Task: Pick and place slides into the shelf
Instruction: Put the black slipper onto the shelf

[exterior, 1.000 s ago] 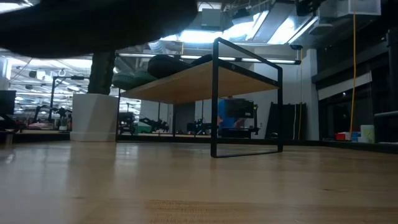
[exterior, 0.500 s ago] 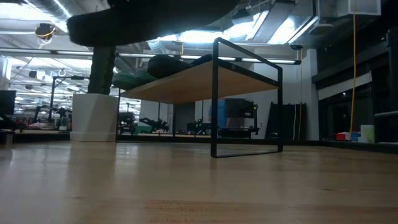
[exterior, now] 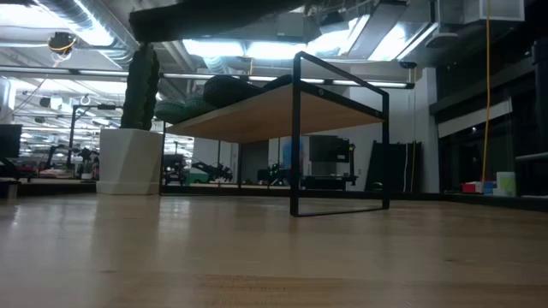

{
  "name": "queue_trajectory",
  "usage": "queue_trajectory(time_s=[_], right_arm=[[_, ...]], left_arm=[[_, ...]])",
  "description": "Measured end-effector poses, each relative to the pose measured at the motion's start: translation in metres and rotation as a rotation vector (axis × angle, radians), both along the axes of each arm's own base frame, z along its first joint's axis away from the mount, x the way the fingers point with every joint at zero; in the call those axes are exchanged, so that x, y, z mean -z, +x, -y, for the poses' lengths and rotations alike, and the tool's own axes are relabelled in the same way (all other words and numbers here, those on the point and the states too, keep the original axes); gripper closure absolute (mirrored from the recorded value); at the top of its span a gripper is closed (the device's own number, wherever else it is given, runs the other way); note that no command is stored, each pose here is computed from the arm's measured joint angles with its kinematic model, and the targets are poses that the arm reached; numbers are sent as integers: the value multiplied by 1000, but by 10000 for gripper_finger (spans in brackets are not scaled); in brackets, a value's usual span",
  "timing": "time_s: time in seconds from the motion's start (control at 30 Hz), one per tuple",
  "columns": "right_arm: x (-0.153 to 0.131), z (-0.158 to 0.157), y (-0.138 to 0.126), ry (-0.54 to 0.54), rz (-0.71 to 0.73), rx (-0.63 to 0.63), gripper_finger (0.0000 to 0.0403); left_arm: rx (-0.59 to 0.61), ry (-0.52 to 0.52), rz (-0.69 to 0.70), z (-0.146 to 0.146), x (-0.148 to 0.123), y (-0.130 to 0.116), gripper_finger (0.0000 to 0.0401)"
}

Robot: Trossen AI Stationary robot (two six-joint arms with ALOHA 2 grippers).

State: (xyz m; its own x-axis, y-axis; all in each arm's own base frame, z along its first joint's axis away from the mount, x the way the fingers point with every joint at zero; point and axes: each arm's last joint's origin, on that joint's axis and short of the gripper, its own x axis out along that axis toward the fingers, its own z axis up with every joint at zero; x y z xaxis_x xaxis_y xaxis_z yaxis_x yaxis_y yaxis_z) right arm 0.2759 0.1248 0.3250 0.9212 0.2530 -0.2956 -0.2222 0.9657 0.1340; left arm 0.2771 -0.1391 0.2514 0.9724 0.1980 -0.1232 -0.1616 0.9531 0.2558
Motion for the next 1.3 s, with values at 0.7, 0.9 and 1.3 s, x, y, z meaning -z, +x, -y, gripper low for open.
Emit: queue_trajectory(time_s=[0.7, 0.9, 1.3], right_arm=[[5, 56, 19, 67, -56, 223, 275], [5, 61, 20, 76, -57, 218, 275], [4, 62, 20, 84, -54, 217, 275]], left_arm=[[-63, 82, -5, -21, -2, 10, 400], [-62, 121, -2, -21, -6, 11, 400], [-60, 128, 3, -31, -8, 17, 400]])
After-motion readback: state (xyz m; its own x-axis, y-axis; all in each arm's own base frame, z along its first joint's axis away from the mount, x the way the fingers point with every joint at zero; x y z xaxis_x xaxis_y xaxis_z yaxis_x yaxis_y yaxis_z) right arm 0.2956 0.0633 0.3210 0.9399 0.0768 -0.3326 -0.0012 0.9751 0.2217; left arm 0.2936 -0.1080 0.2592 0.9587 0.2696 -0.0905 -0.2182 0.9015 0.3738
